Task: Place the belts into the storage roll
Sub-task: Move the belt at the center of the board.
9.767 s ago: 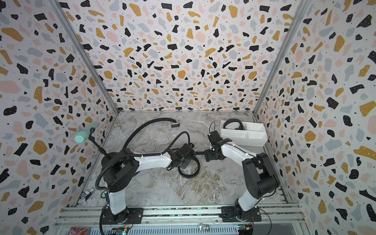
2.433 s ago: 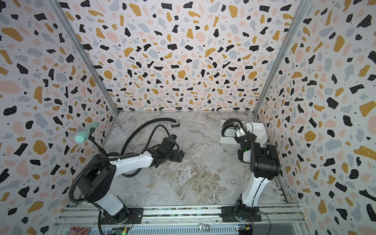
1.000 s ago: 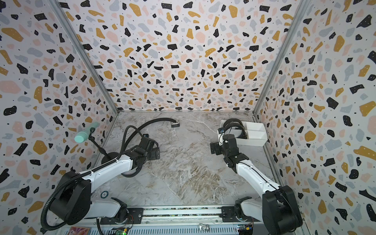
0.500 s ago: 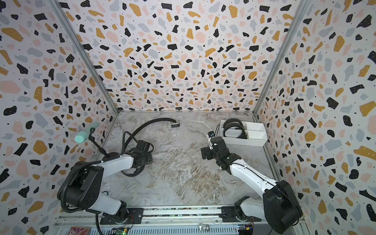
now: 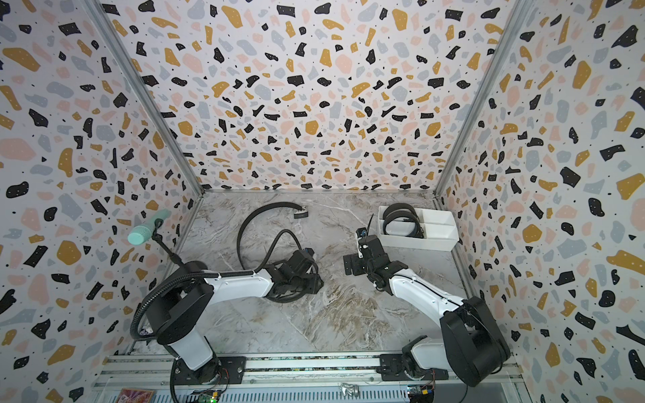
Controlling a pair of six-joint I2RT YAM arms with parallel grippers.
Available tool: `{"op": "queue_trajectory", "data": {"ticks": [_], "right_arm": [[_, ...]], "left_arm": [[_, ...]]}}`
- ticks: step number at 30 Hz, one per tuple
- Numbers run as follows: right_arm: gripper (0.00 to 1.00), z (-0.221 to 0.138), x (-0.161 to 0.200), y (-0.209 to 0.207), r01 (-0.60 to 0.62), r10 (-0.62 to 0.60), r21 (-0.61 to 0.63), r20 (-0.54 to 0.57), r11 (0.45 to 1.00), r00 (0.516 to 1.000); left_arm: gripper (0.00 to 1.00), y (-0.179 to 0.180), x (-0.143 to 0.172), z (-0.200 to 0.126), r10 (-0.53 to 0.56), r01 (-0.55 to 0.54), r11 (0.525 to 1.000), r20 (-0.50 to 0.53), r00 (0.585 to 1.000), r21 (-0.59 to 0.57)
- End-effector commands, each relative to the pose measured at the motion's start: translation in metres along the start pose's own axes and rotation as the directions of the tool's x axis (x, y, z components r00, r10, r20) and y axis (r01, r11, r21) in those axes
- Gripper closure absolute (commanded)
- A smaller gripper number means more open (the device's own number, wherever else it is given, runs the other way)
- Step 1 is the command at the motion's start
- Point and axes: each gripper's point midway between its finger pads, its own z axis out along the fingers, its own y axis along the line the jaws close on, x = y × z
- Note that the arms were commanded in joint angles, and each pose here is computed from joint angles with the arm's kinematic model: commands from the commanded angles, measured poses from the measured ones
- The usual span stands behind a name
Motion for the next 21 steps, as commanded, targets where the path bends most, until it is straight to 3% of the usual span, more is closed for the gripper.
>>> {"op": "queue_trajectory", "data": {"ticks": [1,5,11,15,21], "right_arm": [[0.01,0.0,-0.011,0.022,-0.034,0.033,-0.089,-0.008,0.995,0.999],[0.02,0.011,-0.004,0.051,-0.023,0.014,-0.166,-0.056,0.986,0.998],[0.07,0.03,0.011,0.115,0.016,-0.059,-0.288,-0.139,0.958,0.989],[0.12,0.044,0.025,0.144,0.05,-0.111,-0.3,-0.191,0.953,0.975],[0.4,0.066,0.044,0.147,0.062,-0.129,-0.241,-0.272,0.969,0.954]], "left_arm": [[0.33,-0.006,-0.023,-0.03,0.003,-0.003,1.0,0.066,0.998,0.003],[0.21,0.025,-0.039,-0.072,0.026,-0.007,0.99,0.131,0.991,-0.138],[0.14,0.104,-0.047,-0.115,-0.051,0.115,0.947,0.214,0.976,-0.299],[0.1,0.149,-0.05,-0.129,-0.103,0.193,0.915,0.256,0.961,-0.355],[0.07,0.202,-0.051,-0.137,-0.165,0.279,0.869,0.293,0.942,-0.409]]}}
